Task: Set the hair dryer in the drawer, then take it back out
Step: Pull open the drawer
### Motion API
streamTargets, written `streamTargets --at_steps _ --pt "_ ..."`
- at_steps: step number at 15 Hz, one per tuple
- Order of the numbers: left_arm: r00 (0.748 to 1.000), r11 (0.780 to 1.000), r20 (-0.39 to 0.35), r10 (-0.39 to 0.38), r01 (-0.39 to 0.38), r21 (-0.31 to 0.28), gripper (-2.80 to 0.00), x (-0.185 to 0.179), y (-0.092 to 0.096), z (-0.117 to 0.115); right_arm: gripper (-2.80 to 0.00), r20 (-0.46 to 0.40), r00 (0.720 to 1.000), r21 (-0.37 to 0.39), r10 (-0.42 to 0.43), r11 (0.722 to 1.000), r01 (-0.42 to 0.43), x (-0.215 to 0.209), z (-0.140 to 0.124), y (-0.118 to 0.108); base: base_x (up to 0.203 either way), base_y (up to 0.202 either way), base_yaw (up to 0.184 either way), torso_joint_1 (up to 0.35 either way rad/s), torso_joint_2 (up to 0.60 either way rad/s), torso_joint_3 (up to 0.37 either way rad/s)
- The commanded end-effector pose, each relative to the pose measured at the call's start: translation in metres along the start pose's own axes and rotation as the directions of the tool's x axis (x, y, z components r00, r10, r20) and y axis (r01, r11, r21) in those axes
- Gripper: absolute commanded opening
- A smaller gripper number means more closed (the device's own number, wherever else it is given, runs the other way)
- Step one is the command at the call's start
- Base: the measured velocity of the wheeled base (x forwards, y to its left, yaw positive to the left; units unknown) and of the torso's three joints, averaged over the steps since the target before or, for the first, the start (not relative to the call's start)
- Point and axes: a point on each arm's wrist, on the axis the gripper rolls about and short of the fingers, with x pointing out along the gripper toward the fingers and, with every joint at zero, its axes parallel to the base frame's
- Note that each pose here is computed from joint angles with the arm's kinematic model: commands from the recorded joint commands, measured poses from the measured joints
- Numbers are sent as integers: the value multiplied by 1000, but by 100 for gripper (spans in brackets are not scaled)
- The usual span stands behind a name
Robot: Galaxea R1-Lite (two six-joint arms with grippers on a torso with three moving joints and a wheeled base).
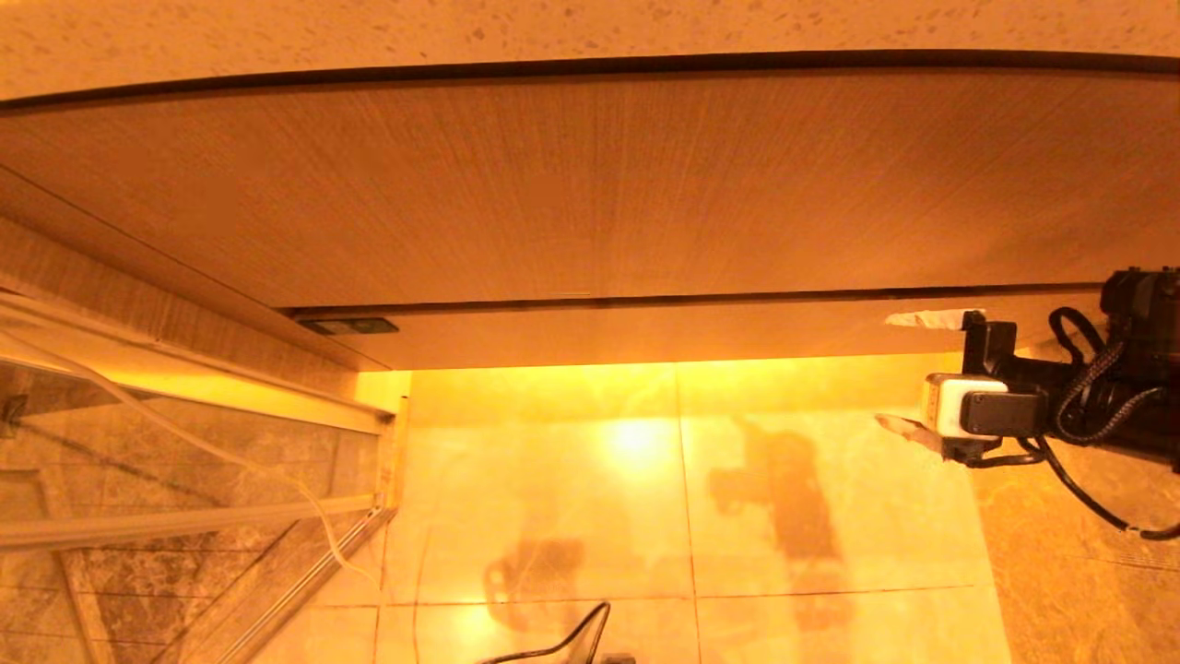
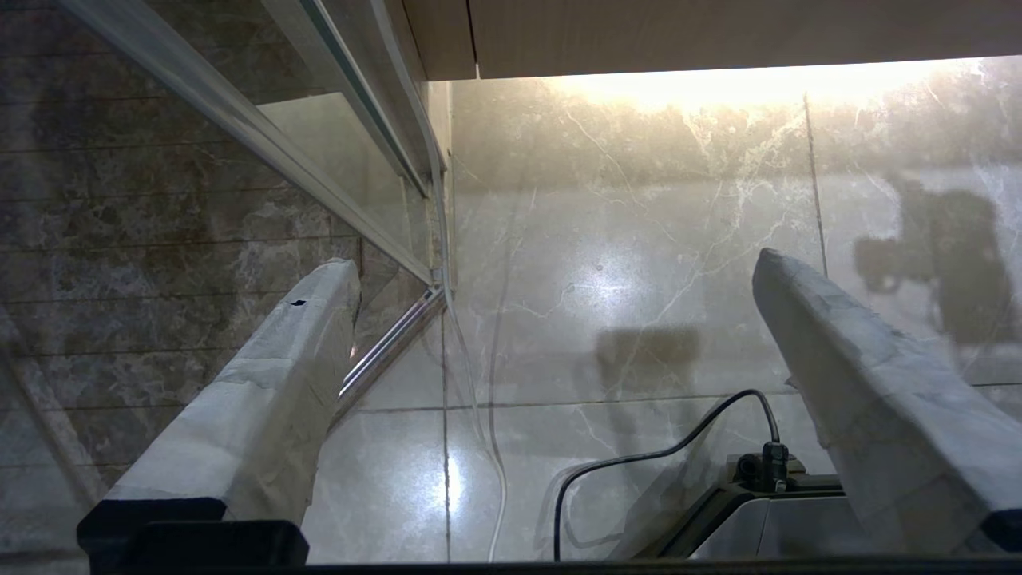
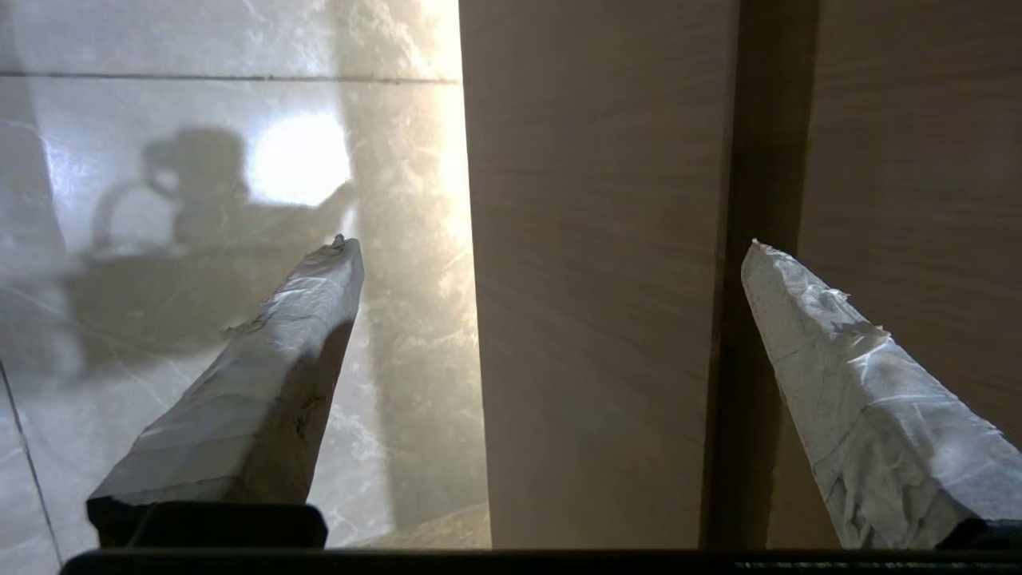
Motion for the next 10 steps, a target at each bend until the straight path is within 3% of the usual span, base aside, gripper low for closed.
streamTargets --at_steps 1,5,8,10 --pt "1000 1000 0 0 0 0 0 0 0 0 0 -5 1000 9 20 1000 -20 11 -8 4 0 0 0 0 0 0" --pt "1000 1000 0 0 0 0 0 0 0 0 0 -17 1000 58 3 998 -2 17 -11 -3 0 0 0 0 0 0" --pt "1000 1000 0 0 0 0 0 0 0 0 0 -87 996 102 0 995 9 16 -10 -4 0 0 0 0 0 0" --pt "1000 1000 0 0 0 0 0 0 0 0 0 -77 997 110 -4 994 12 18 -7 -4 0 0 0 0 0 0"
